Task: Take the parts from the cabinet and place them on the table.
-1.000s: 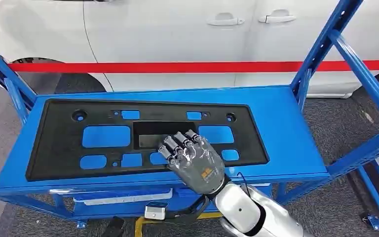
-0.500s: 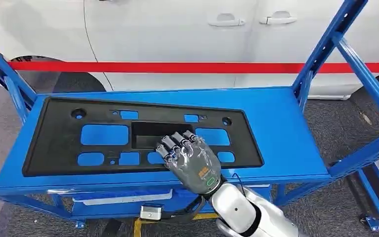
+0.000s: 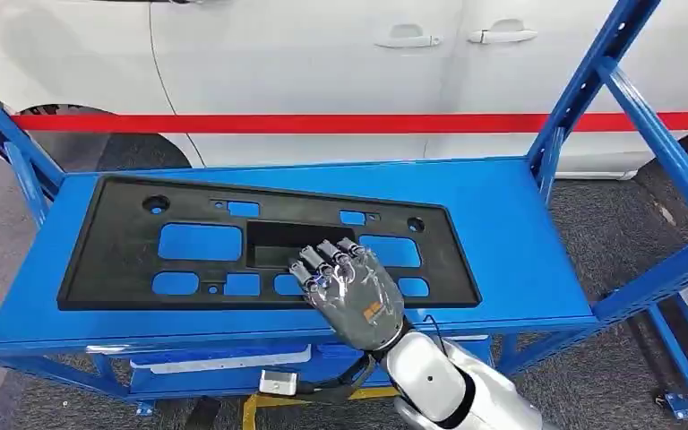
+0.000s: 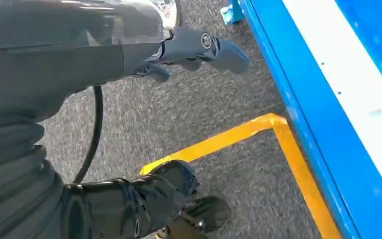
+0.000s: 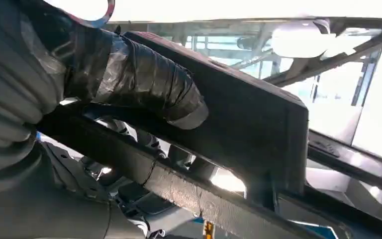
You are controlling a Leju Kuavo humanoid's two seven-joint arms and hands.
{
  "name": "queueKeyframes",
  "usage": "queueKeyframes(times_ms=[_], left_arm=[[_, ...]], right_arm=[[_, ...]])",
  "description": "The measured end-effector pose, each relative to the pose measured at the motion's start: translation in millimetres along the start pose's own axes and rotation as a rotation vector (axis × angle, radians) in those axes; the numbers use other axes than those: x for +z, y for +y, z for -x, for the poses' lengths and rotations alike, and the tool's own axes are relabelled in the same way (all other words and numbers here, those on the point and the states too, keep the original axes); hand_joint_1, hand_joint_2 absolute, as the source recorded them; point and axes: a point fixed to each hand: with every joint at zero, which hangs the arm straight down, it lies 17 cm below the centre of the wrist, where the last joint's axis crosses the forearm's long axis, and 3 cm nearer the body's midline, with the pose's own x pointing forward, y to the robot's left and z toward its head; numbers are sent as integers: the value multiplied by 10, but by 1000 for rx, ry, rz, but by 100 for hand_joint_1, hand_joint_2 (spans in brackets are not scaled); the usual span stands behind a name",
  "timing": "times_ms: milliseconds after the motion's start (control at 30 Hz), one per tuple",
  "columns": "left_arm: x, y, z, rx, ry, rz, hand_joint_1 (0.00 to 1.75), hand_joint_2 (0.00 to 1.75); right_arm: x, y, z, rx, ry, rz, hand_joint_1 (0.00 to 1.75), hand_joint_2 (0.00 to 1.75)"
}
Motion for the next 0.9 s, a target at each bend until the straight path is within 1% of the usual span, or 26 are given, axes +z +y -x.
queueKeyframes(times_ms=[533, 900], left_arm=[[21, 10, 60, -3, 15, -16, 0, 175], [16, -8, 28, -1, 11, -15, 0, 175]], right_arm=[[14, 43, 18, -24, 15, -13, 175, 175], [55, 118, 18, -28, 13, -32, 175, 175]])
